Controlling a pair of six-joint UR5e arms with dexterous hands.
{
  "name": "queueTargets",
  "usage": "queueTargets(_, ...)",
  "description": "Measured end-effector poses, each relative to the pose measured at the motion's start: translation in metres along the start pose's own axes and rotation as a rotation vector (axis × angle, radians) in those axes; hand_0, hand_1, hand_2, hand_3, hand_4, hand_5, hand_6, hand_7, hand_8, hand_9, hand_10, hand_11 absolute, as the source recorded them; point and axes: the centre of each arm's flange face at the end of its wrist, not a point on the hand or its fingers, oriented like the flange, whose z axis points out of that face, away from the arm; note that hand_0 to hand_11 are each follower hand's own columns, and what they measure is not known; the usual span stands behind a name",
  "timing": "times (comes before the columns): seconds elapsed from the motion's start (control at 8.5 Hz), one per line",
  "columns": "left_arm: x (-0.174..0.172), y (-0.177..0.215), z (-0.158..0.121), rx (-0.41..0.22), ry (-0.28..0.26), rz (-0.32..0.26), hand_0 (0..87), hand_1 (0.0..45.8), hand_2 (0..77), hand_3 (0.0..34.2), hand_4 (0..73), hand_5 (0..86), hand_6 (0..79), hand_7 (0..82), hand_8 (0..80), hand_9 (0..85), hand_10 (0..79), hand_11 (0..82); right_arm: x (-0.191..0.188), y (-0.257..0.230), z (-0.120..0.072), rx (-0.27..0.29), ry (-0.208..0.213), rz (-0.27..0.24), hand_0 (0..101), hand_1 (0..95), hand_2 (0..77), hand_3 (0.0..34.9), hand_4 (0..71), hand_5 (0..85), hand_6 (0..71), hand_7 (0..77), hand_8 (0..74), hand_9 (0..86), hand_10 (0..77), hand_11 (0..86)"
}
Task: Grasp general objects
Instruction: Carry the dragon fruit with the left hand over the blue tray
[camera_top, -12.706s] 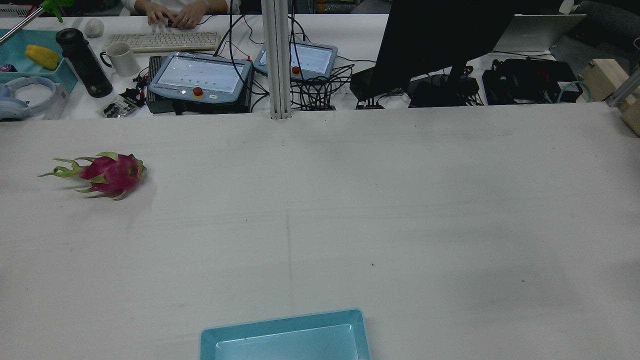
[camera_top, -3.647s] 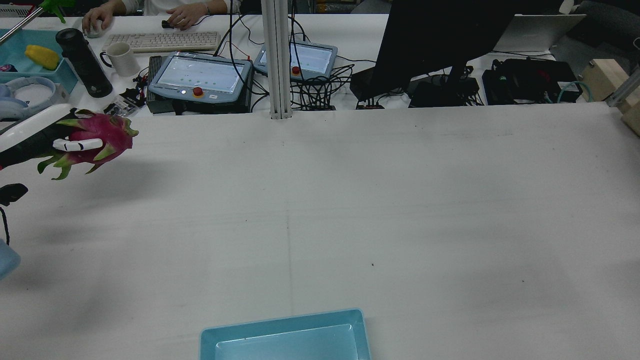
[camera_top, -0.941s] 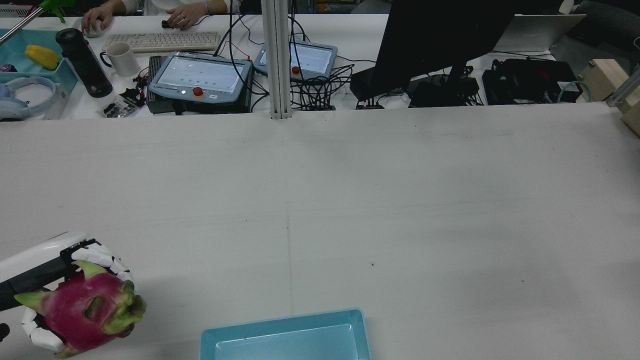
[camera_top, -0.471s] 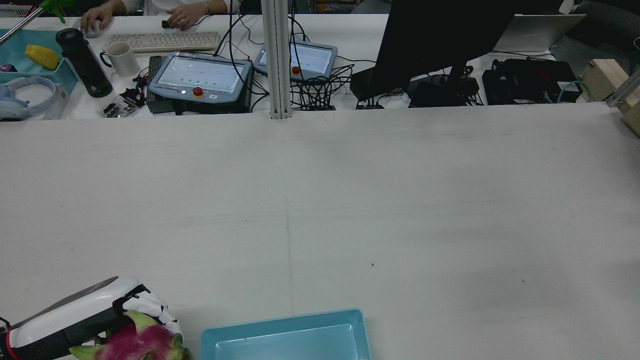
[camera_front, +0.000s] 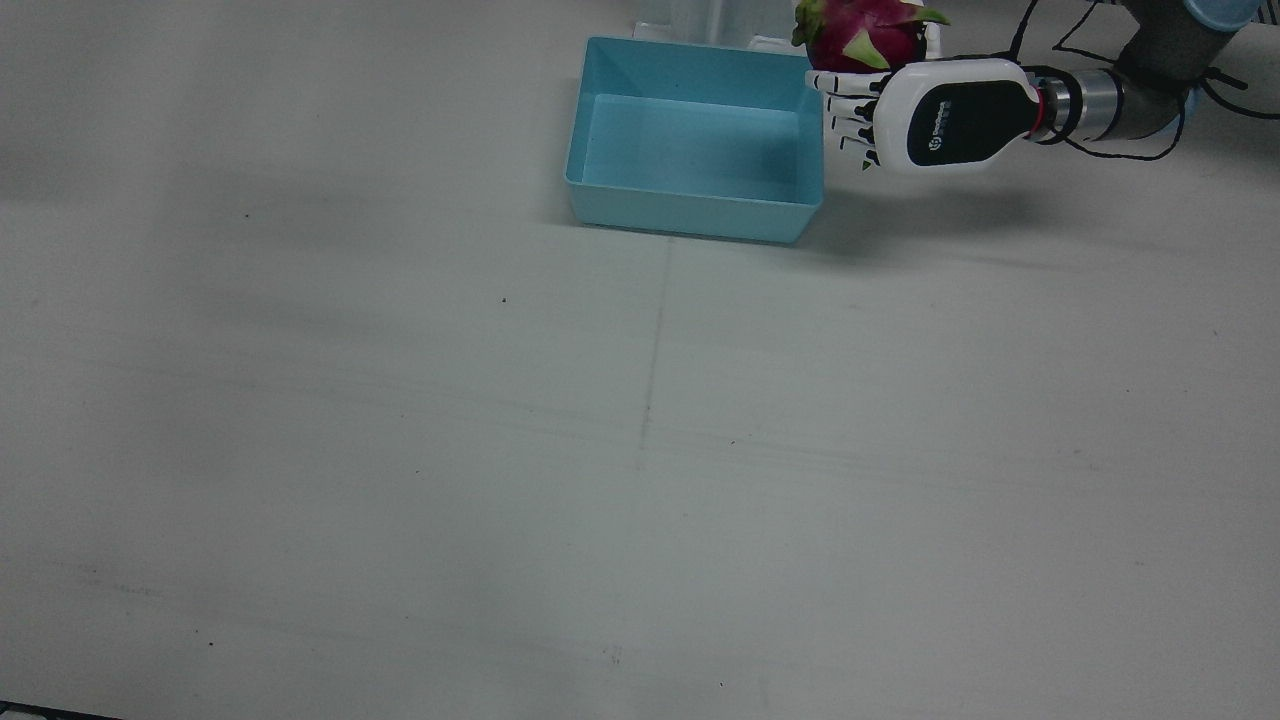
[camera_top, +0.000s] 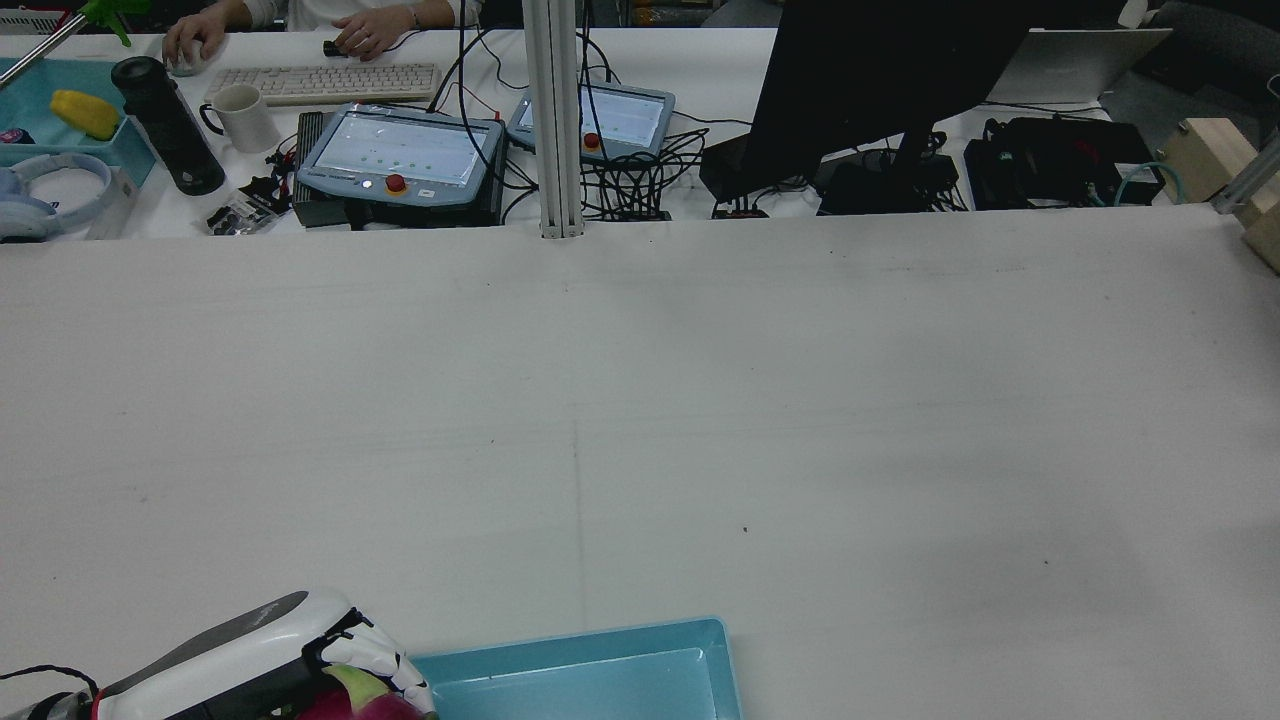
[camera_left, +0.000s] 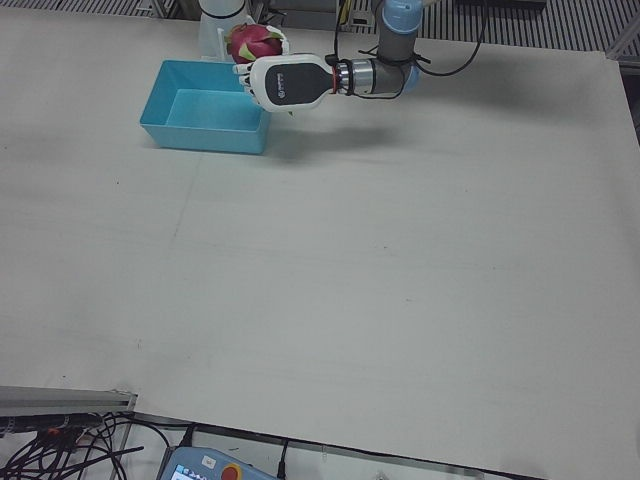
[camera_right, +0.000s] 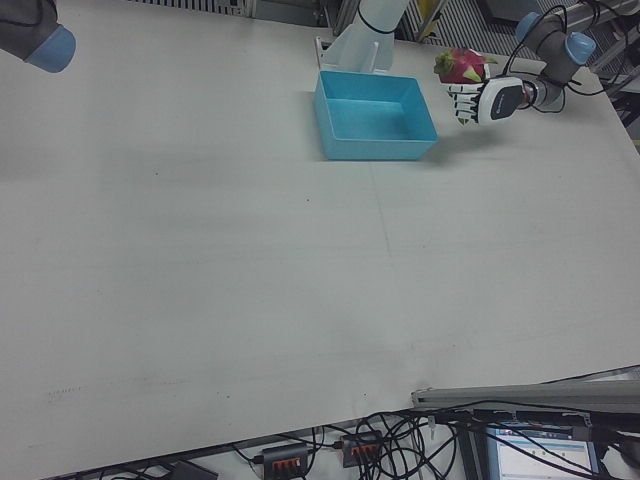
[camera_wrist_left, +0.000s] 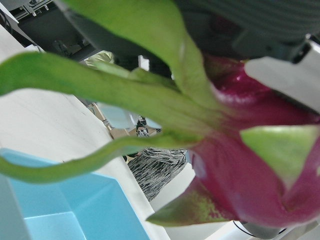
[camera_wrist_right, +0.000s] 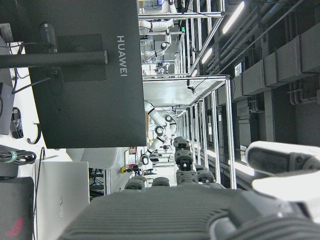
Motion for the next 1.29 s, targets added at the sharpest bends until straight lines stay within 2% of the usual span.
queueTargets(0.47, 0.010, 0.035, 0.092, -0.002, -0.028, 0.002, 47.7, 0.0, 33.3, 0.0, 39.3, 29.5, 69.3, 70.4, 70.4, 70.4, 70.4, 70.4, 0.000, 0.000, 0.000, 0.001, -0.001, 0.000, 0, 6.0, 74.7, 0.0, 0.0, 0.0, 0.0, 0.0, 0.0, 0.5, 0.0, 0.5)
queueTargets(0.94, -0.004, 0.048, 0.125, -0.007, -0.053, -0.009, 47.7, 0.0, 33.3, 0.0, 39.8, 29.5, 69.8, 70.4, 70.4, 70.4, 70.4, 70.4, 0.000, 0.000, 0.000, 0.001, 0.000, 0.000, 0, 6.0, 74.7, 0.0, 0.0, 0.0, 0.0, 0.0, 0.0, 0.5, 0.0, 0.5)
queueTargets(1.29, -0.002, 0.060, 0.149, -0.012, -0.057, -0.016, 47.7, 0.0, 33.3, 0.0, 39.8, 29.5, 69.8, 70.4, 70.4, 70.4, 70.4, 70.4, 0.000, 0.000, 0.000, 0.001, 0.000, 0.000, 0, 6.0, 74.7, 0.0, 0.0, 0.0, 0.0, 0.0, 0.0, 0.5, 0.0, 0.5)
